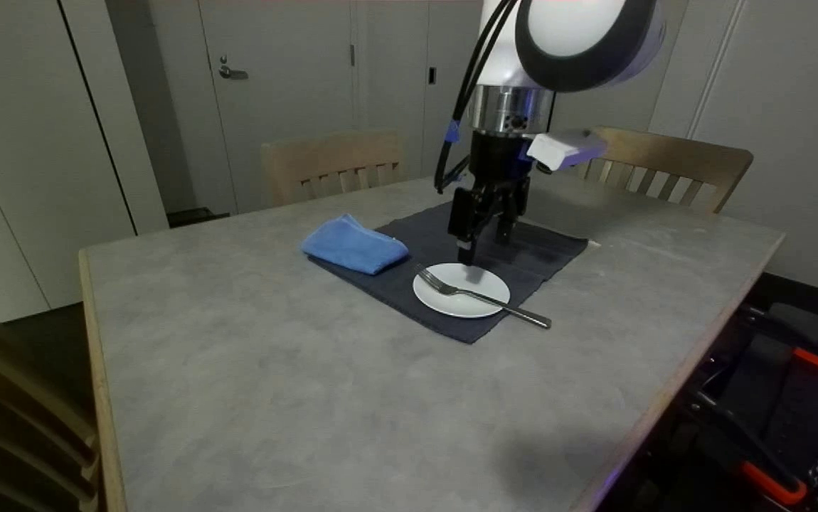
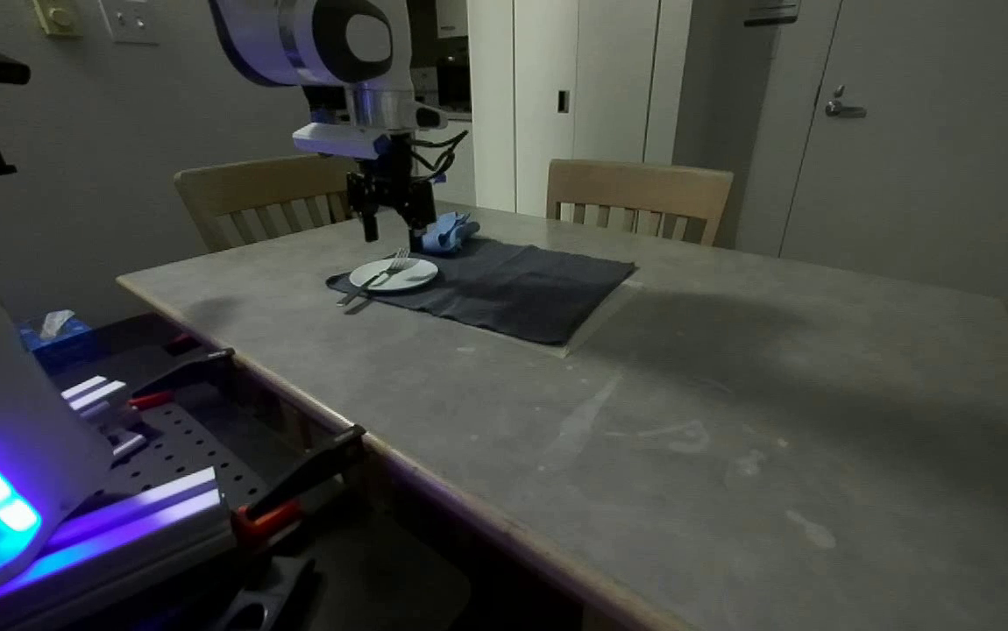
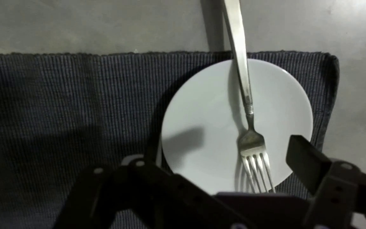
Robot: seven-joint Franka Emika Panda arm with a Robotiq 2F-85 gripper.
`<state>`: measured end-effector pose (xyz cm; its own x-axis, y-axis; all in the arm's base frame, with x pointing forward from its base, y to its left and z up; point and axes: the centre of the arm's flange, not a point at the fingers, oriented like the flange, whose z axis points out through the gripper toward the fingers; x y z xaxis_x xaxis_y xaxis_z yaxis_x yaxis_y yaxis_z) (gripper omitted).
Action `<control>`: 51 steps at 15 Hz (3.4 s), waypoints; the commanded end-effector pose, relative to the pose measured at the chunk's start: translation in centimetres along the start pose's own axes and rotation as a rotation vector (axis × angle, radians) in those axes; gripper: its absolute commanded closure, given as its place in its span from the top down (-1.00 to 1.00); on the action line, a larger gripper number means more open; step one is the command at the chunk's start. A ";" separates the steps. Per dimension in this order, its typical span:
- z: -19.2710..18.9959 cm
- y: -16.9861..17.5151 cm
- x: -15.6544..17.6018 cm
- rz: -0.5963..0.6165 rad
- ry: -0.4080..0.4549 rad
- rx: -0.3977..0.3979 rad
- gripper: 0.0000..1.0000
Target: Place the spoon on the table mat
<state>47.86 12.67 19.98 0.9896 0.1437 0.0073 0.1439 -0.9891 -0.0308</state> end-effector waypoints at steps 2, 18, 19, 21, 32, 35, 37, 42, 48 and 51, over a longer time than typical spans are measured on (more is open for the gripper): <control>1.5 -2.8 0.3 -0.039 0.008 -0.080 1.00; 4.1 -3.1 -0.7 -0.139 0.043 -0.044 1.00; 4.2 -3.2 -0.6 -0.143 0.041 -0.044 1.00; 4.4 -3.2 -0.4 -0.146 0.036 -0.041 0.64; 4.8 -1.8 -0.1 -0.116 0.029 -0.020 -0.74; 4.9 -1.5 -0.1 -0.111 0.028 -0.014 -0.98; 4.9 -1.5 -0.1 -0.109 0.029 -0.012 -1.00; 4.3 -2.0 0.0 -0.100 0.029 -0.010 -0.96; 1.5 -3.2 0.9 -0.099 0.065 -0.046 -0.96; -0.3 -2.2 1.2 -0.071 0.100 -0.061 -0.96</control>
<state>48.54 15.81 18.29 0.9683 0.2329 0.0904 0.2332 -0.9724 0.0069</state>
